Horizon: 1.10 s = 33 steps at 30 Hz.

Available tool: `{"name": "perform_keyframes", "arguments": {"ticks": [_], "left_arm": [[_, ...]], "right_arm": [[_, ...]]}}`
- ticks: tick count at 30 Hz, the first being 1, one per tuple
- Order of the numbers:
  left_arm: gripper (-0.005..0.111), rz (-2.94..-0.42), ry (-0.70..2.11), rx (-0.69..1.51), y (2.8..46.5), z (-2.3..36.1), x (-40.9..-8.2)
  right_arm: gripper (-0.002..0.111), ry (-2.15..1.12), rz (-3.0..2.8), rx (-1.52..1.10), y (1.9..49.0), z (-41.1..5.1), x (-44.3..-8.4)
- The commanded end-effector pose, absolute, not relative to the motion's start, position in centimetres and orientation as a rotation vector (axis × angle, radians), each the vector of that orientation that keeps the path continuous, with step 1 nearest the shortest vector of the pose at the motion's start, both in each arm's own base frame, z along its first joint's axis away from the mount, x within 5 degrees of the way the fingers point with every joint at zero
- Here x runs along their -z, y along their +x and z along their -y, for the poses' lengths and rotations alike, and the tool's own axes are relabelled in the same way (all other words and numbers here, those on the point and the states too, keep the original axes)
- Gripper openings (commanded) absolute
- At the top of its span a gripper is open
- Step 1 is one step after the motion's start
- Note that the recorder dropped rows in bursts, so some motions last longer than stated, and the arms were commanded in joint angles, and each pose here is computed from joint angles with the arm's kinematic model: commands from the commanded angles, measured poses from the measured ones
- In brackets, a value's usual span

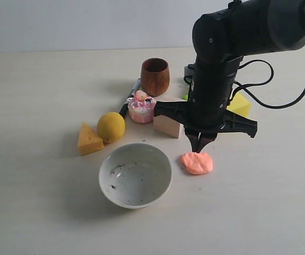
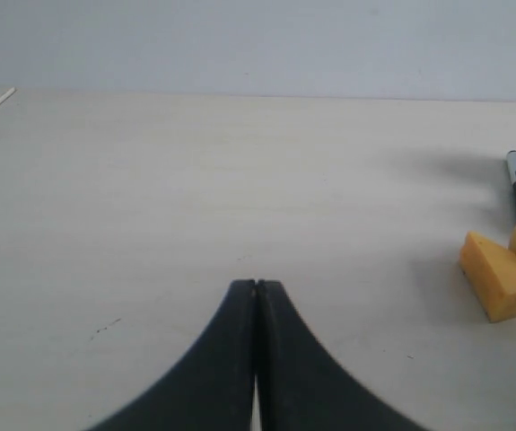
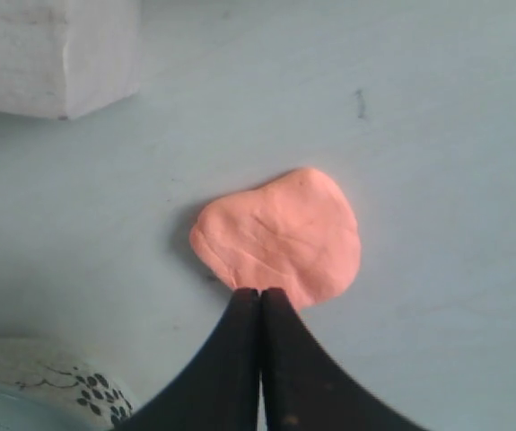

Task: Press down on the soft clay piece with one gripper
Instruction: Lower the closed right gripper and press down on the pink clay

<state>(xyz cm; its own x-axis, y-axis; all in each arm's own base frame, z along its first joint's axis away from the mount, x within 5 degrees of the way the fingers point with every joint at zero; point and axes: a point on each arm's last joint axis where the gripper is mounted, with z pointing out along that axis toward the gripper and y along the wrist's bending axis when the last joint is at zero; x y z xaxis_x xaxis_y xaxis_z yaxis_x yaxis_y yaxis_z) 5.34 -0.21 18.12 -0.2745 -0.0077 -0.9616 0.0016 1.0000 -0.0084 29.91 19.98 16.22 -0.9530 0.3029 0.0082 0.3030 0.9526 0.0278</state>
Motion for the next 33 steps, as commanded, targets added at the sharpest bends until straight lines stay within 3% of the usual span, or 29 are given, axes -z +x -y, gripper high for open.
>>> {"name": "perform_keyframes", "arguments": {"ticks": [1, 33], "left_arm": [[0.000, -1.837, 0.000, 0.021, 5.3, 0.3, -18.1], [0.000, -1.838, 0.012, 0.030, 5.3, 0.3, -18.1]], "right_arm": [[0.001, -0.504, 3.112, 0.016, 30.0, -20.0, -16.4], [0.001, -0.547, 3.023, -0.062, 30.3, -20.3, -12.6]]}}
